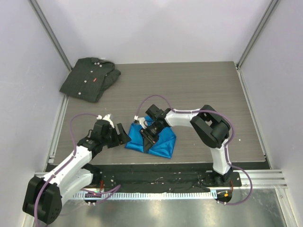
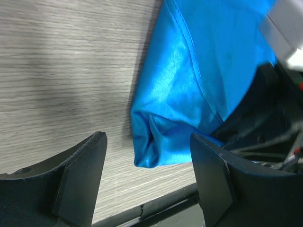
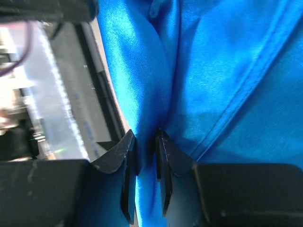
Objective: Fold the napkin, place the utensils inside, and roll it up
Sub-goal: Roll the napkin with the utensil
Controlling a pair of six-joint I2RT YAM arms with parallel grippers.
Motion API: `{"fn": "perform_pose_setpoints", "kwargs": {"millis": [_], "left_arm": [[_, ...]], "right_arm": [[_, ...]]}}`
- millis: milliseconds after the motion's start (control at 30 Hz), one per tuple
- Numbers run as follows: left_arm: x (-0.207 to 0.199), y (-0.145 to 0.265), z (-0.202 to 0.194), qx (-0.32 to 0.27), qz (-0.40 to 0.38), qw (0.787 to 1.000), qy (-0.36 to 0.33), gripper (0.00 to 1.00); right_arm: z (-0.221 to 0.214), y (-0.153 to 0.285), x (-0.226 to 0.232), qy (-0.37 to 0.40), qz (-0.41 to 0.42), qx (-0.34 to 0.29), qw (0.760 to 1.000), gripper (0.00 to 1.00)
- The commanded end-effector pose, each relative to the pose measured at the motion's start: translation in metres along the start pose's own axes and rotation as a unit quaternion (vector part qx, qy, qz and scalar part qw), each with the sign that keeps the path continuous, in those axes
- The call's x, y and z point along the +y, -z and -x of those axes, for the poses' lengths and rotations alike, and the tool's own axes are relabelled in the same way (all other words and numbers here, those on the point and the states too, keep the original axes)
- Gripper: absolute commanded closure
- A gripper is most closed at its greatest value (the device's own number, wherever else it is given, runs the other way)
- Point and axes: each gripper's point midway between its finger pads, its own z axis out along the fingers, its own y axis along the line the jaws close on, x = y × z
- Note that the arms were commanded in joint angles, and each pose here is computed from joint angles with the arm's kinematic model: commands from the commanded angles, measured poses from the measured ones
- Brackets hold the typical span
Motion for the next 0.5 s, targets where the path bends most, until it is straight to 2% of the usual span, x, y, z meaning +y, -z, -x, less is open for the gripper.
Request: {"fn": "perform_pose_setpoints", "kwargs": {"millis": [0,267,400,467], "left_arm": [[-0.017,-0.007,0.009,-0.015,-0.045,0.999,0.006,0.27],[-0.013,-0.022,0.006,-0.005,-0.041,0.999,0.009,0.36],[-0.011,-0.03,0.002,0.007,-0.038,0.999,0.01,0.49],[-0.012,-0.031,0.003,0.006,-0.042,0.999,0.01,0.51]], "right_arm": [[-0.011,-0.001,-0.009,-0.061,0.043,0.027,0.997,0.99],[-0.015,-0.007,-0.027,-0.106,0.072,0.033,0.991,0.99],[-0.015,-0.008,-0.03,-0.113,0.078,0.035,0.99,0.99],[-0.016,-0.008,-0.032,-0.116,0.078,0.037,0.99,0.99]]}}
